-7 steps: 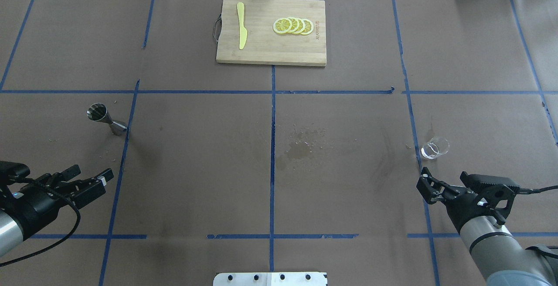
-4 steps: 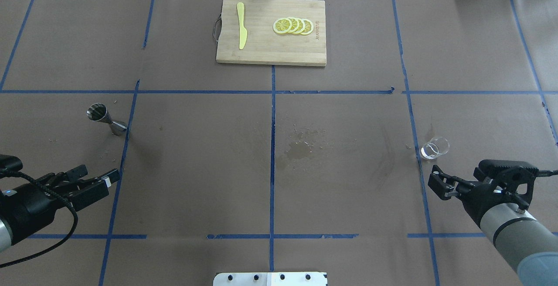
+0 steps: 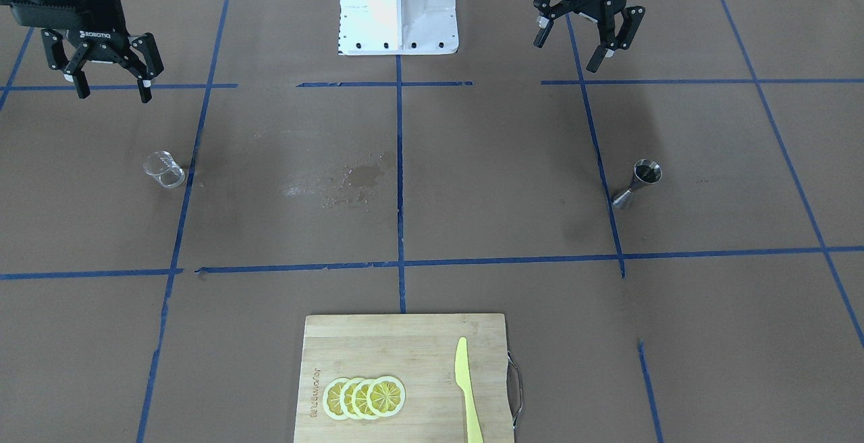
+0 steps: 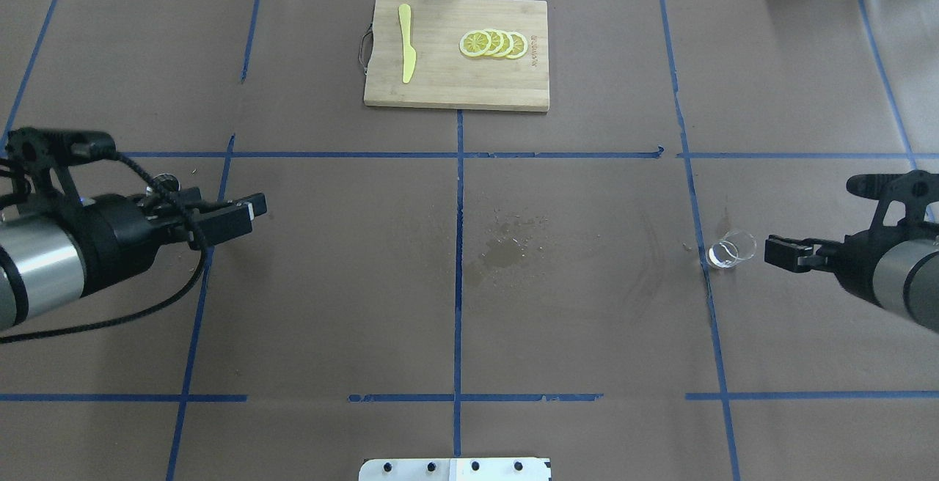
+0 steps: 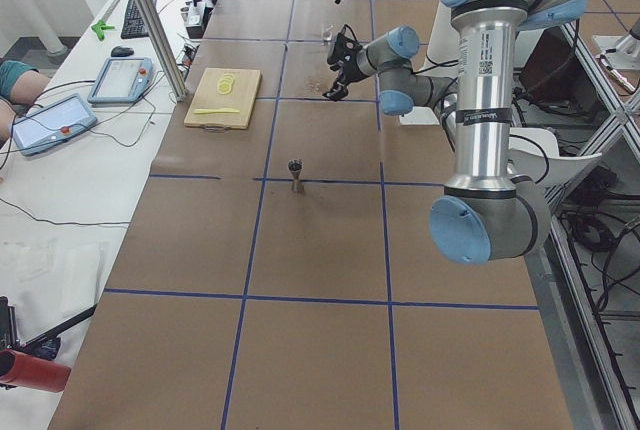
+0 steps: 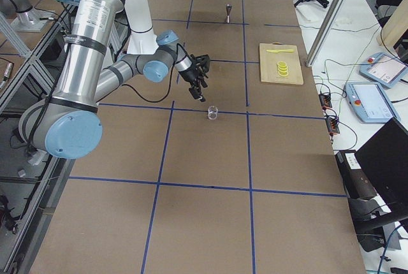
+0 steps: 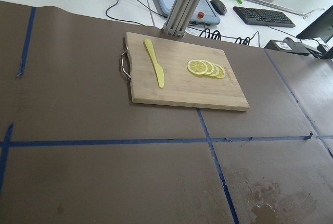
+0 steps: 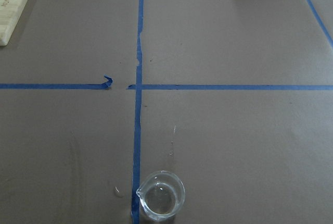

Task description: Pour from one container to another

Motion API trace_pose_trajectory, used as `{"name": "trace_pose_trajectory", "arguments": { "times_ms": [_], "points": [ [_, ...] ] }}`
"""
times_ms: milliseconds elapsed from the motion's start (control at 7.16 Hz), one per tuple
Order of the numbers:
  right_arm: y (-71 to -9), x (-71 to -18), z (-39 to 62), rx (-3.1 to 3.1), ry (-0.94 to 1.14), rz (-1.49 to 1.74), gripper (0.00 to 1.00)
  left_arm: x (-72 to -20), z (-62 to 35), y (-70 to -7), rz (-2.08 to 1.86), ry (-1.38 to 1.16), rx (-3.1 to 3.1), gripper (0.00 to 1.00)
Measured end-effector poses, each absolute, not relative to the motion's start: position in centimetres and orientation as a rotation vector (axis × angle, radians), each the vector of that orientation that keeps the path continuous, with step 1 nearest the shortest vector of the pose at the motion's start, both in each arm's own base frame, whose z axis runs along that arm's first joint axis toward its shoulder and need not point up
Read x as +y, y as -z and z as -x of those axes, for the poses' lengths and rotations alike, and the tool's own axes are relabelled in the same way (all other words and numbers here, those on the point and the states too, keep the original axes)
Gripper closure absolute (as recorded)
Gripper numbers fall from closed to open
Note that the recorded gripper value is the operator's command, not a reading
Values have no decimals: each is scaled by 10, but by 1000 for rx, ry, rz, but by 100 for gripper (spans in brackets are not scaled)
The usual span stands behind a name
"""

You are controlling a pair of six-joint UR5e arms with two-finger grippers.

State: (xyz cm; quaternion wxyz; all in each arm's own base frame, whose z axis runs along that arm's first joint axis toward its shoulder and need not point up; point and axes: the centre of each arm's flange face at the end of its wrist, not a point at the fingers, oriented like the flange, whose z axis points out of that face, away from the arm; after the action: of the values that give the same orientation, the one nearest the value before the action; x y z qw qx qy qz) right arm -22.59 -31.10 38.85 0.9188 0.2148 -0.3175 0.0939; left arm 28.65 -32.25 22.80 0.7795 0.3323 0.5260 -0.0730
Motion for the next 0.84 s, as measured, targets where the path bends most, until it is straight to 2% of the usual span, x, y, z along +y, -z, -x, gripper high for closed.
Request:
{"name": "trace_pose_trajectory", "arguments": {
  "times_ms": [419, 838],
  "points": [
    [-385, -359, 141, -692, -27, -305, 0, -395, -230, -226, -721, -14, 1031, 0],
    [-417, -387, 79, -713, 53, -222, 0, -488, -133, -321, -668, -203, 855, 0]
  ]
}}
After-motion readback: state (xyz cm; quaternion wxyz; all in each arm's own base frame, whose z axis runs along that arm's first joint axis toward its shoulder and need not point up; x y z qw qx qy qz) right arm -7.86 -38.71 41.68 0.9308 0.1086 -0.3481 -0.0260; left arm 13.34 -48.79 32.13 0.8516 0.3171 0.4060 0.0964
